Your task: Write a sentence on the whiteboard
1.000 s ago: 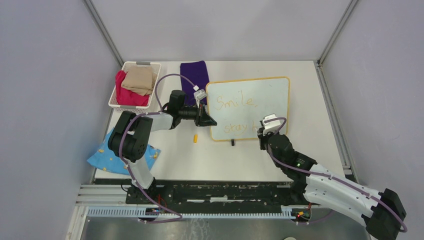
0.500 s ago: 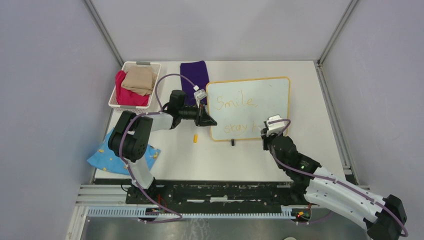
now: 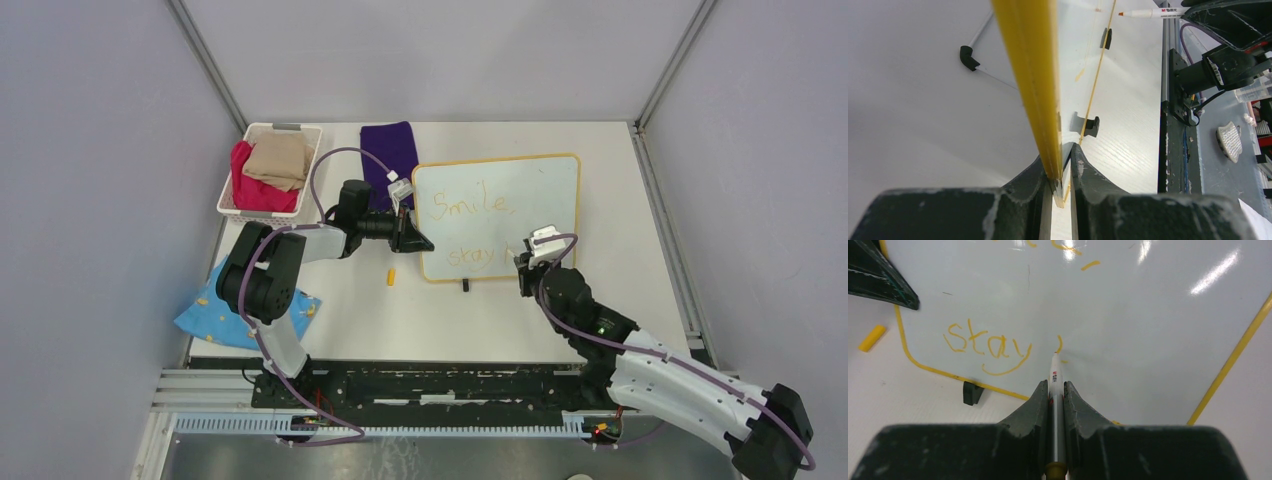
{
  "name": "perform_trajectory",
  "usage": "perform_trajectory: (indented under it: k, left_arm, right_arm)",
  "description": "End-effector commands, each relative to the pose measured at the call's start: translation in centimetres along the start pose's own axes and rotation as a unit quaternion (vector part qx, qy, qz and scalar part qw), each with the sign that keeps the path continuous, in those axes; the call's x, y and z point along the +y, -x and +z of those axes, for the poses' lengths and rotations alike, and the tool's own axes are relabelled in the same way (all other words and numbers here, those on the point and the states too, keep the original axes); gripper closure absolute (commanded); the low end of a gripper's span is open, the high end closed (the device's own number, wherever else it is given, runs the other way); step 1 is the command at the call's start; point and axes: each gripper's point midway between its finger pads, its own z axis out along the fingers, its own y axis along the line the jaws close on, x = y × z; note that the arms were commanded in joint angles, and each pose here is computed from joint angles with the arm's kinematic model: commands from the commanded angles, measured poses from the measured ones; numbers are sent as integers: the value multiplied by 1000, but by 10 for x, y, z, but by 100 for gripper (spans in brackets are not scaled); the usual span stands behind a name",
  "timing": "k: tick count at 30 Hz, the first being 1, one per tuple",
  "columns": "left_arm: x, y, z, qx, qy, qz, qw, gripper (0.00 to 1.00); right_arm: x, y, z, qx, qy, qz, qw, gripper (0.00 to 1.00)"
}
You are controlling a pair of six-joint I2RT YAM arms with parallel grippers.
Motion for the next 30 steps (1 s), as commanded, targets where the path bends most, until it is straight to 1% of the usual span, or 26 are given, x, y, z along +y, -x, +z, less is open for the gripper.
perform_trajectory:
  k: [1,12,30]
  left_arm:
    - [41,-75,4,90,106,-32,990,98]
    - [41,-75,4,91,106,-33,990,98]
    - [41,-76,4,92,105,-34,990,98]
  right_arm:
    - [18,28,1,-46,47,24,998,100]
    - [5,16,5,-19,3,15,1000,100]
    - [-1,-14,3,10,-8,10,1000,100]
